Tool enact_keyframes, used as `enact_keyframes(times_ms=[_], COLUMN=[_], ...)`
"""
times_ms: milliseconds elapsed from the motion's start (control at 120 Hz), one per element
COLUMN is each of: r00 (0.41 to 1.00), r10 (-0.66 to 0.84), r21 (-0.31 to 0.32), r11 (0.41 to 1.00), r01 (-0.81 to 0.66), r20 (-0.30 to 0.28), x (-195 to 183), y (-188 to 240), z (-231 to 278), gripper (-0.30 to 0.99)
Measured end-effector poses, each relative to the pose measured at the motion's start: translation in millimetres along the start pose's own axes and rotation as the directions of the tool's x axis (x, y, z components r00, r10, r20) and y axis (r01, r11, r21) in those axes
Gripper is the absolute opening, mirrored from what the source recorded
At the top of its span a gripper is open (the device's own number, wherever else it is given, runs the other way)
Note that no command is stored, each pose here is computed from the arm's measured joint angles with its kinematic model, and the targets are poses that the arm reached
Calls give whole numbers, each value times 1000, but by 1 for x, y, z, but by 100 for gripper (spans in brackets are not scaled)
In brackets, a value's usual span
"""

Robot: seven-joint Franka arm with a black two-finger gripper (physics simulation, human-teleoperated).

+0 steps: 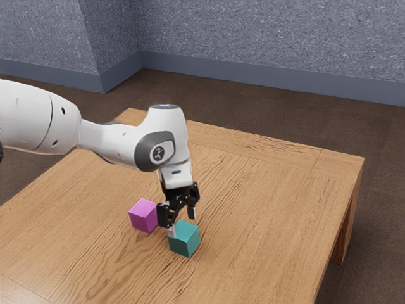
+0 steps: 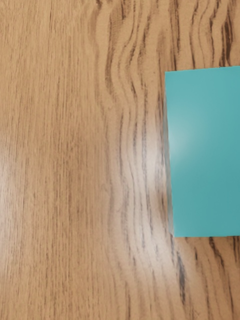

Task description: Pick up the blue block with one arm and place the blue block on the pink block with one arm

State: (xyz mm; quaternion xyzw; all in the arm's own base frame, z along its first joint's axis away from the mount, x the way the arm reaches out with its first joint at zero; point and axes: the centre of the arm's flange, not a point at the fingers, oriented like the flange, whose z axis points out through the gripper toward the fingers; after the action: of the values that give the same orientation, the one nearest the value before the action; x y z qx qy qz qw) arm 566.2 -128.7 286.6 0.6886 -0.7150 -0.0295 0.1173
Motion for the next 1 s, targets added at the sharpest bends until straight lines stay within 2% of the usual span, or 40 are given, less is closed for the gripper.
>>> enact_keyframes(times_ms=[483, 600, 683, 742, 858, 1000], r00=[1000, 1000, 1000, 1000, 999, 1000], r10=[11, 15, 18, 23, 32, 19], r21=[-44, -36, -24, -4, 32, 85], r11=[999, 999, 1000, 1000, 999, 996], r01=[-11, -15, -18, -23, -32, -20], r20=[-7, -8, -8, -5, 5, 14], x=[-9, -9, -8, -7, -6, -23], y=[-6, -6, -6, -4, 9, 28], z=[44, 43, 38, 27, 2, -33], gripper=[69, 50, 37, 32, 36, 38])
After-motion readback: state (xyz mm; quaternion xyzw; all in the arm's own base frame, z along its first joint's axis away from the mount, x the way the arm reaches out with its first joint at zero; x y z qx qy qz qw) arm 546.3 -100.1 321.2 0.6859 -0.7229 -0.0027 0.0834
